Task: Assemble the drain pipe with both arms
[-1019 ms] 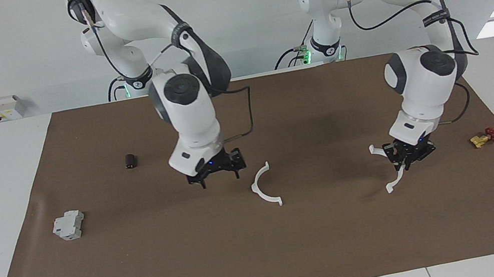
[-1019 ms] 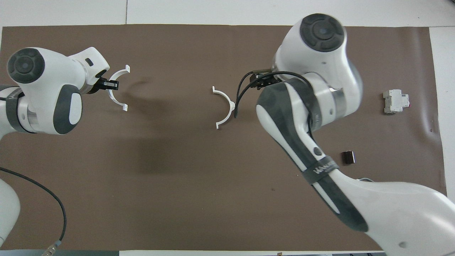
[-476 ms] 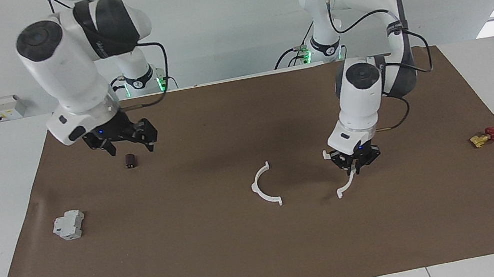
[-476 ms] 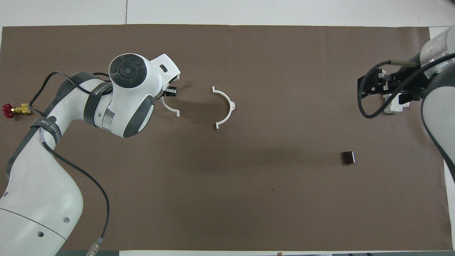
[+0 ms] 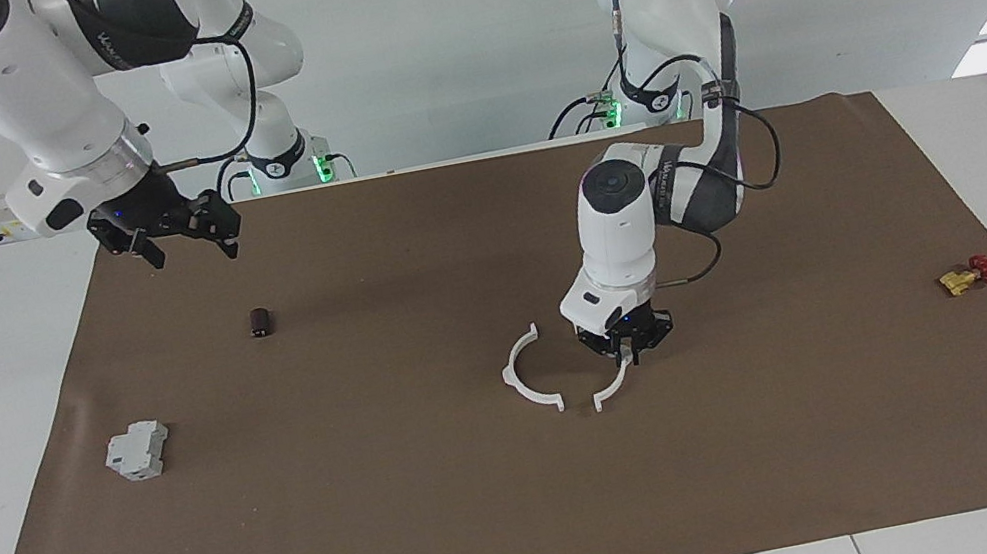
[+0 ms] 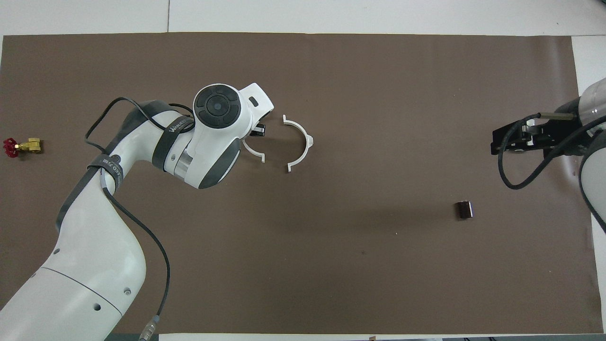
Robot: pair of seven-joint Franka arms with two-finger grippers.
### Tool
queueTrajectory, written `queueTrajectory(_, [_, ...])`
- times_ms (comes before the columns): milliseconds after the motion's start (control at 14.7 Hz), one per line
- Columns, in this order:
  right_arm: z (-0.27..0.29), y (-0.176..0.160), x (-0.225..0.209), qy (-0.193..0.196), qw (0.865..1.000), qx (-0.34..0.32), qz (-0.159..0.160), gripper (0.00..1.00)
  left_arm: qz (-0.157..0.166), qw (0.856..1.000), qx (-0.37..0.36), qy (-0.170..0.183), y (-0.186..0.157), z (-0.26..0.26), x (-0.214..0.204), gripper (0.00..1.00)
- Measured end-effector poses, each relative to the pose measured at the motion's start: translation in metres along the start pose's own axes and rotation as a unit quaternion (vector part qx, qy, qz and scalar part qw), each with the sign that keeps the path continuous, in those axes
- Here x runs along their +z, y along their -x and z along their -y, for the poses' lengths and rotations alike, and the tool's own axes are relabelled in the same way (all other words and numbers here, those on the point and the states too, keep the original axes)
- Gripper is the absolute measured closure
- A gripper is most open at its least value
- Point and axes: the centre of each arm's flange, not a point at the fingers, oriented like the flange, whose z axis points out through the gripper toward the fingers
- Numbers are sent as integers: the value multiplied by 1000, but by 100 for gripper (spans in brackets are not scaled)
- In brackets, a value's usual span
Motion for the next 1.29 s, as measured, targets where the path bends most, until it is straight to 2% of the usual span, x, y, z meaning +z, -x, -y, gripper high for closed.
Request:
queueTrajectory(748, [-10,-5,-2,10,1000,-9,-3,0,-7,1000,17,10,13,-20,16,79])
queueTrajectory(1019, [-40,-8,-6,8,1000,-8,-8,0,-14,1000,23,16,19,-28,22,79])
queueTrajectory(1291, [-45,-8,-8,8,1000,-6,-9,0,-14,1000,20,16,20,-29,21,79])
